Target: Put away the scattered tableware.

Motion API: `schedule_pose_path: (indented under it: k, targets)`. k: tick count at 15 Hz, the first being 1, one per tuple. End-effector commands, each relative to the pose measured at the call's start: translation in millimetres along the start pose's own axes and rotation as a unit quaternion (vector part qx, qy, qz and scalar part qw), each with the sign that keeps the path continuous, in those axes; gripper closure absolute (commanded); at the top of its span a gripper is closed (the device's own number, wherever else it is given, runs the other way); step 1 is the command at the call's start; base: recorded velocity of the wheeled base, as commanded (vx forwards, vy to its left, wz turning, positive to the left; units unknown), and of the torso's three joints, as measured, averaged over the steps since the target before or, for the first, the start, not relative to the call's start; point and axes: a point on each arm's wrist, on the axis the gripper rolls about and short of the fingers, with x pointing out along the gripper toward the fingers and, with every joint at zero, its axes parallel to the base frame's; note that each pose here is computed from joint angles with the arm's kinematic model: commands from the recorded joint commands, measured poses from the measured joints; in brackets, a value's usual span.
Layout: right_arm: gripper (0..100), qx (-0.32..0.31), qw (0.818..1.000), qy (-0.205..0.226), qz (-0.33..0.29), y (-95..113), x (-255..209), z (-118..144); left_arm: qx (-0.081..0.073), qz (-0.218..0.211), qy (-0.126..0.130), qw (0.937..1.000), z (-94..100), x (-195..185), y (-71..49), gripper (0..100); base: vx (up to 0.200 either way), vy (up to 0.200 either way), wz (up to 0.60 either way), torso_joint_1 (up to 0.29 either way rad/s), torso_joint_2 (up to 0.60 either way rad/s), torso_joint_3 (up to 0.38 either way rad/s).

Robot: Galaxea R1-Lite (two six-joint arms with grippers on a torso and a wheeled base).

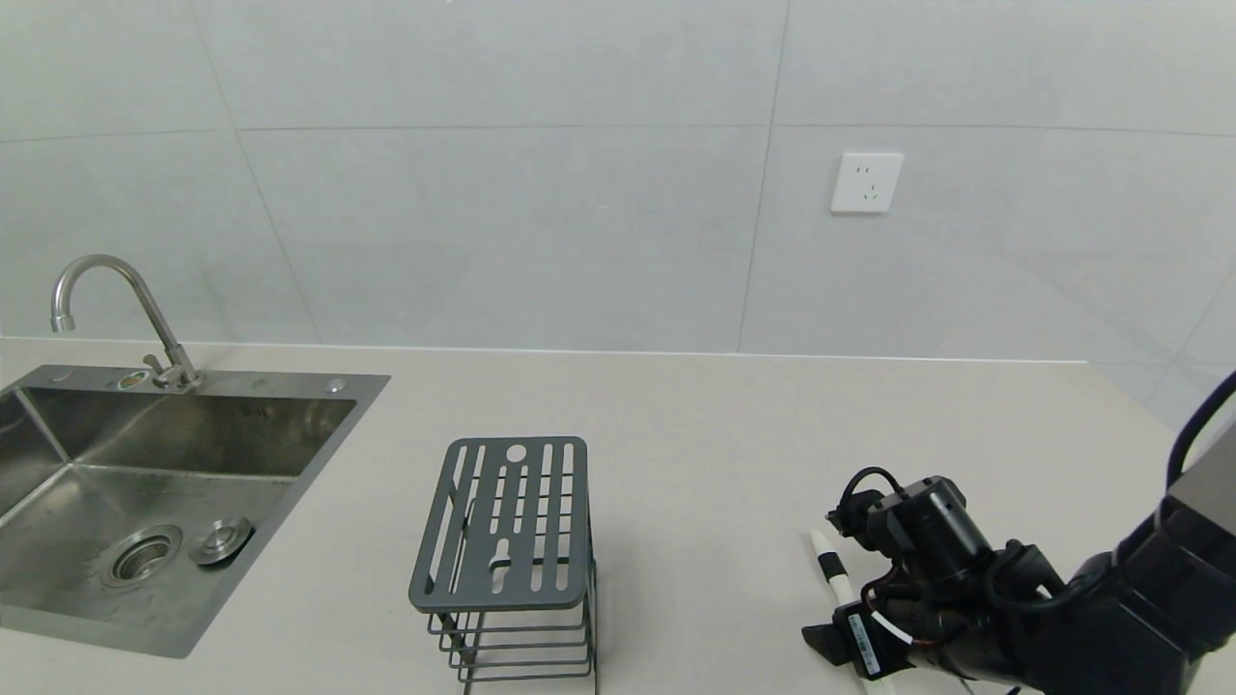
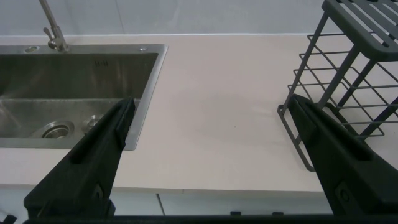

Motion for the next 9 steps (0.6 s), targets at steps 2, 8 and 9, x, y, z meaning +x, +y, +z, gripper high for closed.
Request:
schedule_pose_path:
  k: [2,8,9]
  targets:
    - [0,-0.006,1.0,0.004,-0.009,2.0,1.5,-3.2,0.0,0.0,0.001,1.0,0.0,0.1,0.0,0,0.0,0.0,0.0,0.0,0.0,0.0]
    - [100,-0.005,1.0,0.014,-0.007,2.7,7.5,-6.6,0.0,0.0,0.001,1.0,0.0,0.1,0.0,0,0.0,0.0,0.0,0.0,0.0,0.0]
    - [100,-0.002,1.0,0.02,-0.009,1.6,9.1,-9.0,0.0,0.0,0.001,1.0,0.0,0.1,0.0,0,0.0,0.0,0.0,0.0,0.0,0.0]
